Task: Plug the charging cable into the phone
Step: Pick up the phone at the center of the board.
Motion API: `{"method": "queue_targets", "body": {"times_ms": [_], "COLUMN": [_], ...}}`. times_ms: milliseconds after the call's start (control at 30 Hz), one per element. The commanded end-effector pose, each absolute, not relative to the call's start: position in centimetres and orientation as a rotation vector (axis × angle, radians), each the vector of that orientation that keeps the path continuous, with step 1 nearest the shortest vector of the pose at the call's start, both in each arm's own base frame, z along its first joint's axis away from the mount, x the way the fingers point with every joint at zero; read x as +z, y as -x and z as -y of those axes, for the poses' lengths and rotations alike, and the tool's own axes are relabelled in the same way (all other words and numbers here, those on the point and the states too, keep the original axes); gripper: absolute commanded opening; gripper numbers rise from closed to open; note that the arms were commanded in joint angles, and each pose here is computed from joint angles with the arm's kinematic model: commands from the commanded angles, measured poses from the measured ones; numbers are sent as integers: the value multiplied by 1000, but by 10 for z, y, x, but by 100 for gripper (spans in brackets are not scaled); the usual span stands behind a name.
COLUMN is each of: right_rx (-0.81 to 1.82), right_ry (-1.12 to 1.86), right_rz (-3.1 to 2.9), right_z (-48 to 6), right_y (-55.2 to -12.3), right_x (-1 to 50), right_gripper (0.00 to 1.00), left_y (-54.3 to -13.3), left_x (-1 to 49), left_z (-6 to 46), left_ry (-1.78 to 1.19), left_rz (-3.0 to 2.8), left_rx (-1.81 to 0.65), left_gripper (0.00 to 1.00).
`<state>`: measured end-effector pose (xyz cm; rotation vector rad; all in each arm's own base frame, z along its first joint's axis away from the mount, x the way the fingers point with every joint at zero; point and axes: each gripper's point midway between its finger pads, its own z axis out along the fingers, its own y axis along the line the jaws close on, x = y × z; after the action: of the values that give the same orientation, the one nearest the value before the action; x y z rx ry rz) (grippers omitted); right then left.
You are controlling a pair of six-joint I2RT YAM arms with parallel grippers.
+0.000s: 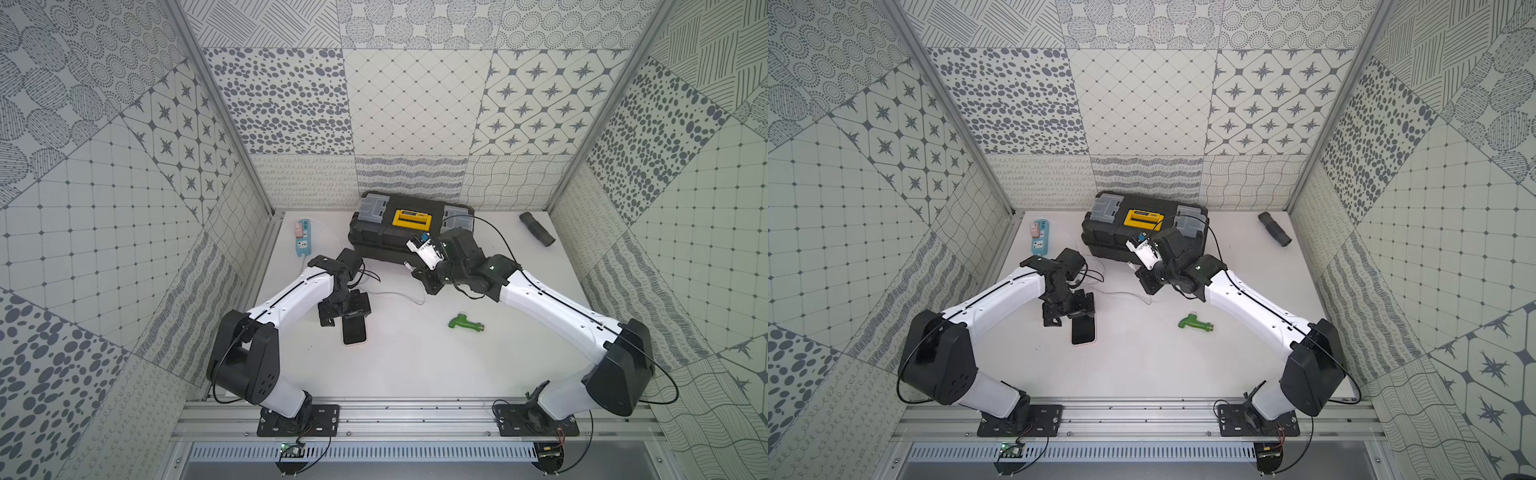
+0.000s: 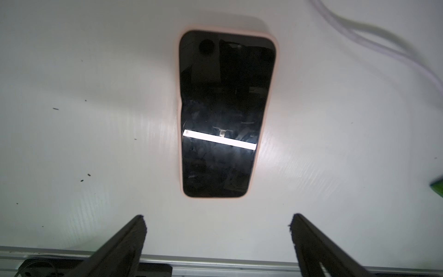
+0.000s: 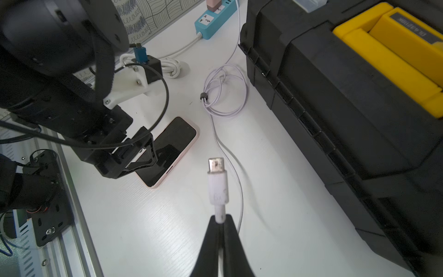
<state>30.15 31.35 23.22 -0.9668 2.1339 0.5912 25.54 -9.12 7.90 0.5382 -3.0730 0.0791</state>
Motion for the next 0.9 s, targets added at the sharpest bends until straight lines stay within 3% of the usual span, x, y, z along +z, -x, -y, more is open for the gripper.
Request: {"method": "queue_targets", "body": {"times_ms": [0,867], "right_rx": [625,642], "right_ry": [965,883], "right_rz": [-2087,-2146], "right_z": [-318,-309], "right_y": [-300,-291], "right_x": [249,246], "right_gripper": [0,0], "left_y": [-248,-289], "left_x": [65,-1], "left_z": [81,99], "left_ry": [-496,-351], "left_rz": [3029,2963], "left_rx": [-55,-92], "left_gripper": [97,98]}}
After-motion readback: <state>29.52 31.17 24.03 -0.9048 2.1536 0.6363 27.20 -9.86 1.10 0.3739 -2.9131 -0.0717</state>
